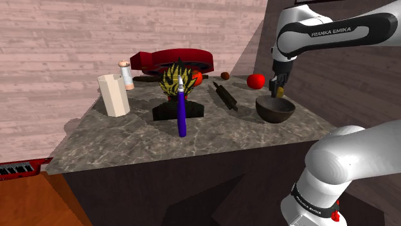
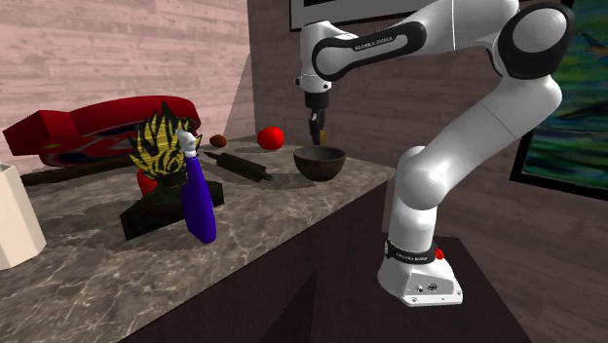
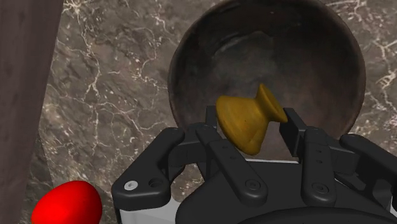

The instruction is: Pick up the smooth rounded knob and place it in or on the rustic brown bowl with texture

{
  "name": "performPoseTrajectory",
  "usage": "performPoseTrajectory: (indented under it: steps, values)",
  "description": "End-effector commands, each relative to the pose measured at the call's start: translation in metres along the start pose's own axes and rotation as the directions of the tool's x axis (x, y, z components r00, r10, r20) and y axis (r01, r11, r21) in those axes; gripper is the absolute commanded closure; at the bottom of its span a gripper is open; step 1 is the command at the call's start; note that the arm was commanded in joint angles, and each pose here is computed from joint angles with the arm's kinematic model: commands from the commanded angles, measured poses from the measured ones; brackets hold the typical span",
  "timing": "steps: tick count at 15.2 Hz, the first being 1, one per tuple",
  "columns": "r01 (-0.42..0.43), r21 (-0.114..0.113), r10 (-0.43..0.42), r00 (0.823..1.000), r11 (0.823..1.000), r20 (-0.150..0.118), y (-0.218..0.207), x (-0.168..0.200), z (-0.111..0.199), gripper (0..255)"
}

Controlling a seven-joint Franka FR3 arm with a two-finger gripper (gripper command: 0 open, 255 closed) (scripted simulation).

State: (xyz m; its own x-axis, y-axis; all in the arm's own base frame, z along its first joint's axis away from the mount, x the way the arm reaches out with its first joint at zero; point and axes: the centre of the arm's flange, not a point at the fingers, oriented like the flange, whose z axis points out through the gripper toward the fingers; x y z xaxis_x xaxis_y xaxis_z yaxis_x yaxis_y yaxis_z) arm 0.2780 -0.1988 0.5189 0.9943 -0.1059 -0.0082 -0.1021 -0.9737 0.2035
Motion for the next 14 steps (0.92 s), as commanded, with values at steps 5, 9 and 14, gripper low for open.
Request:
performPoseTrajectory:
  steps: [5,9,14]
  values:
    - [0.0,0.0,0.0,1.0,1.0,0.0,-0.006,0.001,0.029,255]
    - [0.0,0.0,0.0,1.0,1.0,0.0,-0.006,0.001,0.029,255]
    - [0.0,0.0,0.0,1.0,1.0,0.0,-0.006,0.001,0.029,0]
